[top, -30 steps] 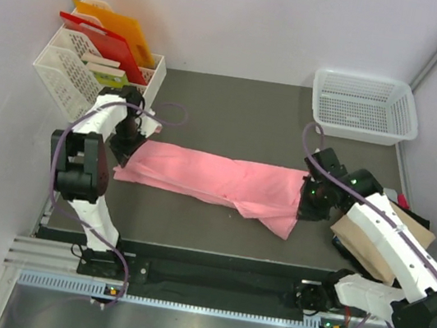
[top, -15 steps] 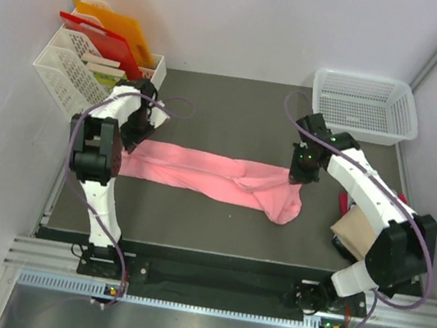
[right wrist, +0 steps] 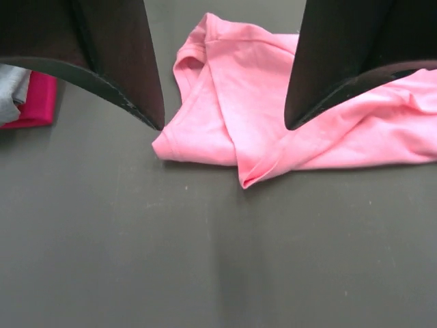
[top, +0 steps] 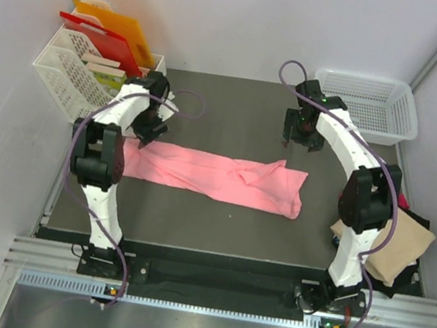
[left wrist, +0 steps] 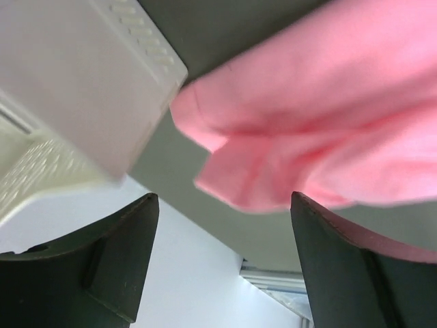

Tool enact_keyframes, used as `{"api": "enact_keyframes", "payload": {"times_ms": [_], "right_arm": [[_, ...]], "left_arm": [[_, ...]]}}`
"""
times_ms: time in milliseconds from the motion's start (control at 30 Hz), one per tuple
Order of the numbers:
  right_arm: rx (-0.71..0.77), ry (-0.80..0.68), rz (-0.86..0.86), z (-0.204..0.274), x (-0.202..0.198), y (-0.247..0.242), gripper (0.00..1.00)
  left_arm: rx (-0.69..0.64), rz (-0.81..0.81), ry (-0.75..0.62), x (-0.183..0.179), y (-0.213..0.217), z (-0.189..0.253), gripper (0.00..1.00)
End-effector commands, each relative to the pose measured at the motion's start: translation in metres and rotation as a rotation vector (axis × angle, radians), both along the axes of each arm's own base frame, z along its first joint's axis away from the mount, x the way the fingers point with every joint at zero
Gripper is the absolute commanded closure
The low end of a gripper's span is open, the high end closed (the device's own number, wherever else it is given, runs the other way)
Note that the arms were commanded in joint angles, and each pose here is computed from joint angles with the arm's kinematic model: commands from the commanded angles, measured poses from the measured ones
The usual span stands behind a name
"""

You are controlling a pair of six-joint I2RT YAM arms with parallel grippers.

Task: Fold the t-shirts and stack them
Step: Fold the other side of the tshirt into a rectangle

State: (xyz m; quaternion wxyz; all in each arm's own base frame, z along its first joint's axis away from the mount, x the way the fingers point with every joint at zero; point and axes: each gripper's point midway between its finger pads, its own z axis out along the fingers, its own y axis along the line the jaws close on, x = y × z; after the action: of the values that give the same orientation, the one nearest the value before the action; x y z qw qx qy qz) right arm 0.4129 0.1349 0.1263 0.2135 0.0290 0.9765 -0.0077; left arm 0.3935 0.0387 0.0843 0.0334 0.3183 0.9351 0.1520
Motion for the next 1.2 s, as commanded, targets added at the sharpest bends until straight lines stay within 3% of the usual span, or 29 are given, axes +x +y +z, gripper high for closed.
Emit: {"api": "enact_keyframes", "payload": {"times_ms": [0,133,233,467,667,833,1167], "right_arm": [[-0.050,-0.047,0.004,0.032,-0.003,-0.011,0.27],[0.051,-0.098,0.049,0.064,-0.029,0.011,0.34],[0.141,-0.041,0.137,0.059,-0.072,0.044,0.37],[0.210,0.166,0.194,-0.007,-0.162,0.075,0.39],[0.160,0.171,0.156,-0.032,-0.163,0.063,0.40],[0.108,0.161,0.125,-0.053,-0.138,0.046,0.42],[0.057,0.268,0.063,-0.108,-0.134,-0.001,0.47]], "left_arm": [[-0.044,-0.059,-0.097,-0.027,-0.040,0.047,0.17],[-0.088,-0.105,-0.067,-0.062,-0.072,0.041,0.17],[-0.160,-0.101,-0.017,-0.084,-0.087,0.025,0.16],[-0.086,-0.106,0.022,-0.100,-0.076,-0.015,0.16],[-0.044,-0.092,-0.006,-0.088,-0.066,-0.036,0.16],[-0.041,-0.051,0.008,-0.090,-0.047,-0.041,0.16],[-0.052,0.053,0.064,-0.147,0.003,-0.043,0.17]]}}
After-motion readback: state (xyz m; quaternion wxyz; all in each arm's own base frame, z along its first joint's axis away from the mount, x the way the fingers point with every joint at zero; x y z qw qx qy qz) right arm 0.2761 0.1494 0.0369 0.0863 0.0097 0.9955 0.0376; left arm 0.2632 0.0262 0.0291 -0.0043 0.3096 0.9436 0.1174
